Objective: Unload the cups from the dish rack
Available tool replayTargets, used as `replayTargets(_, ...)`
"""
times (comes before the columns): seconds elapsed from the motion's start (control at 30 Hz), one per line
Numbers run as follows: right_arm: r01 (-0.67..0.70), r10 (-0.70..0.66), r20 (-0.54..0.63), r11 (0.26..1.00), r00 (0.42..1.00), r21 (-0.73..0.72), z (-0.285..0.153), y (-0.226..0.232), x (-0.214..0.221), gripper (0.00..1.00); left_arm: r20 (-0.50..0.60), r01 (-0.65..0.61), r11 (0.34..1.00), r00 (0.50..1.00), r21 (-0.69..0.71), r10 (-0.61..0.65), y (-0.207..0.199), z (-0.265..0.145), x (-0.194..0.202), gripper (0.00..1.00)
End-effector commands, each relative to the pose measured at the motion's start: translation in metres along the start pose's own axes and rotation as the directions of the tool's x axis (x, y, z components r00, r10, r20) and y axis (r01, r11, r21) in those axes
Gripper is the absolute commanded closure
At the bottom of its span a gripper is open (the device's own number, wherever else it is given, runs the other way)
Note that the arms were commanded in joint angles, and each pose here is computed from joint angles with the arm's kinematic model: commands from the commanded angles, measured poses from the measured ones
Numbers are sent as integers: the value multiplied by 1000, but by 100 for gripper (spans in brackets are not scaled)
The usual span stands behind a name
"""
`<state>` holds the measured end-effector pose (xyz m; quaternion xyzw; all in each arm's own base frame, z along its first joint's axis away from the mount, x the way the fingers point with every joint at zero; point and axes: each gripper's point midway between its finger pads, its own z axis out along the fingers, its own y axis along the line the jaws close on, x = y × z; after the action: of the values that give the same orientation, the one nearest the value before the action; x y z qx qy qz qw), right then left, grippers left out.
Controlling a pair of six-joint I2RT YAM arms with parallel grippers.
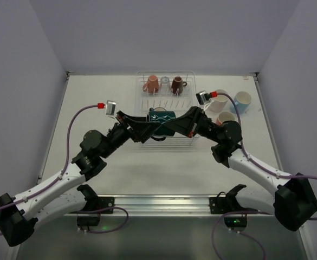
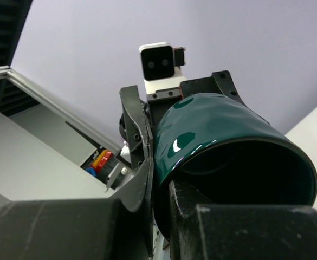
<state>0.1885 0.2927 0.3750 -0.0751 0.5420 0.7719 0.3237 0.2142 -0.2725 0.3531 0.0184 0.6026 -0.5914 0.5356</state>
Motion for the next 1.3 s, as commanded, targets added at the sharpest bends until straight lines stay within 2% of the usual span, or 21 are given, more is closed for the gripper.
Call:
replayTargets(0.0,63,-63,26,998,998,27,-7,3,-7,100,129,-81,997,988,3,80,-22,-2,-44,14)
replayTargets(0.03,67,-68,4,995,998,79,-9,-5,-4,100,83,-124,989,988,-81,131,-5,-4,-38,7)
replayTargets(0.07,97,-99,6,987,995,124,-7,-3,-10,100,133,-143,978,978,-149,164,-5,-6,-60,3)
replayTargets(0.1,144,-123,-84,934,989,327,-23,-40,3,100,129,-170,963,971,-210,199,1,-9,-66,1)
replayTargets(0.13,200,-162,-125,890,979,411,-30,-49,5,100,47,-227,924,966,-308,253,23,-16,-57,0)
replayTargets(0.17,259,-212,-152,850,965,458,-31,-44,2,100,41,-246,888,958,-389,284,36,-21,-64,0)
replayTargets(0.2,317,-236,-212,729,948,607,-61,-71,6,100,-29,-291,846,950,-446,312,48,-30,-59,0)
replayTargets(0.27,367,-241,-277,632,930,682,-85,-78,8,100,-75,-332,814,938,-477,338,59,-37,-55,0)
replayTargets(0.3,388,-200,-333,528,921,755,-114,-93,16,100,-132,-370,787,927,-495,352,69,-43,-46,0)
replayTargets(0.37,406,-178,-367,465,913,787,-138,-95,24,100,-187,-407,749,912,-522,366,82,-50,-40,0)
replayTargets(0.4,412,-132,-393,406,910,816,-158,-100,32,100,-233,-439,720,898,-538,374,89,-55,-36,0)
replayTargets(0.5,416,-41,-425,311,904,855,-191,-111,51,100,-303,-498,665,867,-556,396,99,-60,-35,0)
replayTargets(0.67,443,64,-455,145,888,885,-223,-137,71,100,-417,-557,642,828,-527,375,114,-48,-16,0)
replayTargets(0.8,473,107,-477,67,872,879,-226,-156,86,100,-462,-577,627,811,-523,360,121,-38,-8,0)
replayTargets(0.97,494,139,-492,17,860,869,-227,-177,98,100,-464,-576,626,811,-526,356,124,-28,-7,0)
replayTargets(1.03,507,150,-496,-40,855,861,-232,-187,96,100,-478,-581,619,806,-528,349,130,-23,-3,0)
replayTargets(1.27,512,162,-496,-76,853,855,-229,-213,100,100,-518,-593,606,793,-530,322,151,1,14,0)
